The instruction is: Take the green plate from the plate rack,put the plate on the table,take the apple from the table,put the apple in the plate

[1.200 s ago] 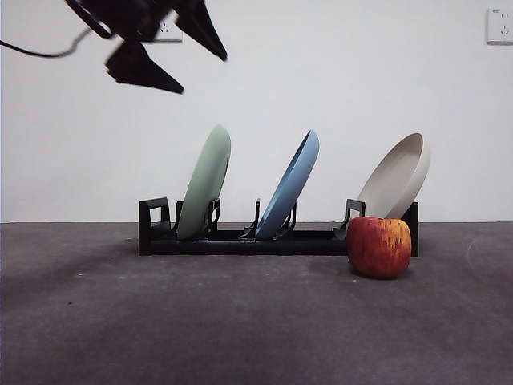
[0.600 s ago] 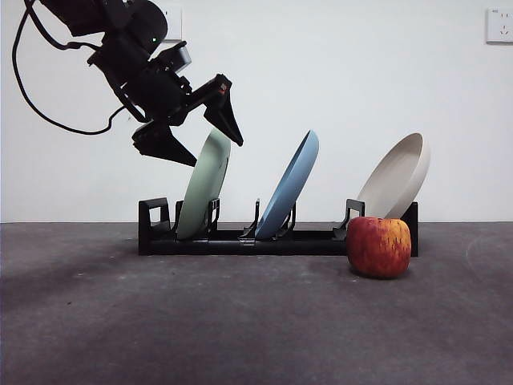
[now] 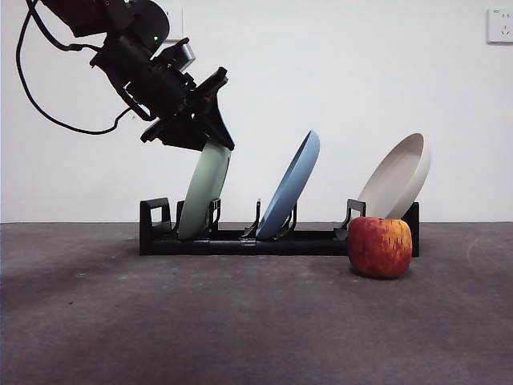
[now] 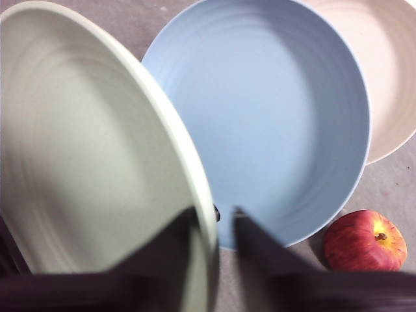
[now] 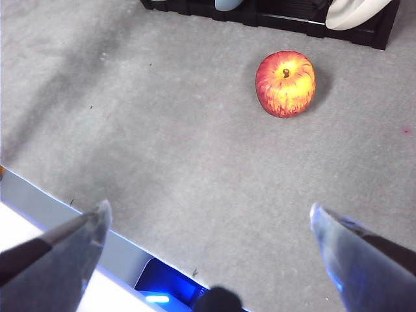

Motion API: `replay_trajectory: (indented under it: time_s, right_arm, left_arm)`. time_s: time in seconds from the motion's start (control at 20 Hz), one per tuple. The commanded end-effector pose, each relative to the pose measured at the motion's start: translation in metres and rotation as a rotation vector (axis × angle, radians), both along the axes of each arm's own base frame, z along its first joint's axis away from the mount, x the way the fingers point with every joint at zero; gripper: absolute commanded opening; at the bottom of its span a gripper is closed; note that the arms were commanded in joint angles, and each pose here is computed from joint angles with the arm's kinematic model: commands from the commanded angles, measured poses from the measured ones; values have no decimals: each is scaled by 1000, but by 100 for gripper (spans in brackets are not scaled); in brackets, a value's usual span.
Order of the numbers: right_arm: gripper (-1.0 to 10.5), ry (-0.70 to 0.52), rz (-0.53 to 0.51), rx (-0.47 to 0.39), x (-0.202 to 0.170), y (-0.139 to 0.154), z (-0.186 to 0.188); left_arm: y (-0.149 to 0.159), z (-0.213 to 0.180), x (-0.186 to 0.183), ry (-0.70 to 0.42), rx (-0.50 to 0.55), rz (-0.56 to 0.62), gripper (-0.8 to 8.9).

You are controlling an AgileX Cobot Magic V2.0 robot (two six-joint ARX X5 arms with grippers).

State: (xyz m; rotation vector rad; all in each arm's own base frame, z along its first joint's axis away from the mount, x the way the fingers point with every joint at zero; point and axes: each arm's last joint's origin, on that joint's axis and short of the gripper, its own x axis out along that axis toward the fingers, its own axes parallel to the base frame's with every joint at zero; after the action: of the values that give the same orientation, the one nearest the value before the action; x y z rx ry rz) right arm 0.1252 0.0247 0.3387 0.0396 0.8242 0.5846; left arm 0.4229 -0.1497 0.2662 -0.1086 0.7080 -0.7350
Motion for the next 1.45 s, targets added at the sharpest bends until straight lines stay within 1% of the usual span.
replay_trajectory:
  time_s: [0.05,0.15,0.45,0.9,1.05,1.1,1.15,1.3,1.45]
  right_arm:
    - [657,-7,-2,4,0,0,1]
    - [658,-7,-2,5,0,0,1]
    - [657,-6,-2,4,0,0,1]
    - [658,-1,-2,4,2,0,1]
    - [658,-1,-2,4,2,0,1]
    - [658,-1,-2,4,2,0,1]
    - [658,-1,-2,4,2,0,1]
    - [658,0,-4,6,2,0,1]
    - [658,0,-4,6,2,0,1]
  left_arm:
    - [-2,-4,1,16,-9,-16,-9]
    - [-2,-4,1,21,-28,-37,-9]
    - [-1,5,-3,3,-36,-40,-8]
    - [8,60,-26,-114,-69,-37,-8]
    - [13,79,-43,-125,-62,-43,-8]
    - [15,85,-50,-128,-50,-48,-8]
    - [15,92,-60,-137,-13,-50,-8]
    - [11,112,-95,-190,159,-72,-8]
    - [-3,131,-137,-253,311,-113,-7]
